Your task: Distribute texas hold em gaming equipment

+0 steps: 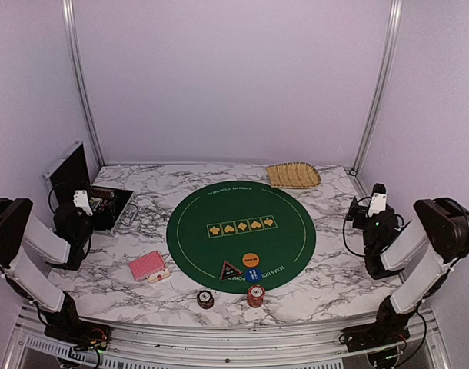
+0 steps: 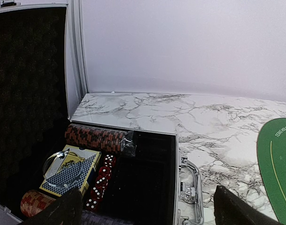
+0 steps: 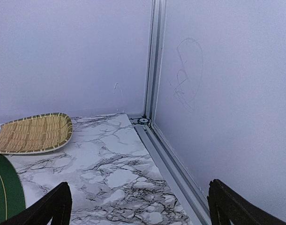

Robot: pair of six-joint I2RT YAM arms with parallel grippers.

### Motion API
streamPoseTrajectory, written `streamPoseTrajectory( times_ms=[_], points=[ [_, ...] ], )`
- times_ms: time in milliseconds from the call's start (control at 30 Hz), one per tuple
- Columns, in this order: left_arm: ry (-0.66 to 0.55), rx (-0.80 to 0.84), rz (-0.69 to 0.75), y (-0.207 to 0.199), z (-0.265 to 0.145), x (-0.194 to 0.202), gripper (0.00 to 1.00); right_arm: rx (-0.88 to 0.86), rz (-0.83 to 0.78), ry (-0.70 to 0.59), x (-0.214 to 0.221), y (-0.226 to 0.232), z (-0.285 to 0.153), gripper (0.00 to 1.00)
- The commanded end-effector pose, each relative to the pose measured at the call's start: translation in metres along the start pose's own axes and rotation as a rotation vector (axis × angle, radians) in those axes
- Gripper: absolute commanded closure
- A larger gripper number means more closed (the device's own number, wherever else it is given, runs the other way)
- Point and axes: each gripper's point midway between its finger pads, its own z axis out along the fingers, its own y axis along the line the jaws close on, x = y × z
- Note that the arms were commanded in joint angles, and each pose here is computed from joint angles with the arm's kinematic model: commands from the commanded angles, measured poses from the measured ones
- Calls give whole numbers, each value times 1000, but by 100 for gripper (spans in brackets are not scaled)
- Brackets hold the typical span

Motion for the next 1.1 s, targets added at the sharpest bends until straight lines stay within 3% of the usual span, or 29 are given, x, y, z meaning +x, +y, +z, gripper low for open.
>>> streamPoseTrajectory(
  times_ms=[0,300,500,600,700,800,933,1000,1067],
  points=[
    [-44,-5,8,1,1,-12,1,-2,-1,-8,-3,-1,1,1],
    [-44,19,13,-3,3,-23,1,58,33,22,0,-12,1,1],
    [57,66,8,-10,10,-39,1,21,32,-61,-16,-12,-14,1],
    [88,77,36,-13,7,-48,1,173,93,17,-24,-34,-3,1],
    [98,97,45,-16,2,-60,1,213,117,-11,-56,-50,-1,1],
    [207,93,38,-15,5,-55,1,226,221,-51,-84,-58,-14,1],
    [329,101,63,-13,1,-52,1,159,208,57,-98,-46,-10,1],
    [367,97,65,-11,-3,-56,1,136,294,124,-100,-40,-5,1],
    [390,96,61,-9,-7,-59,1,-39,304,166,-112,-9,-2,1]
  ],
)
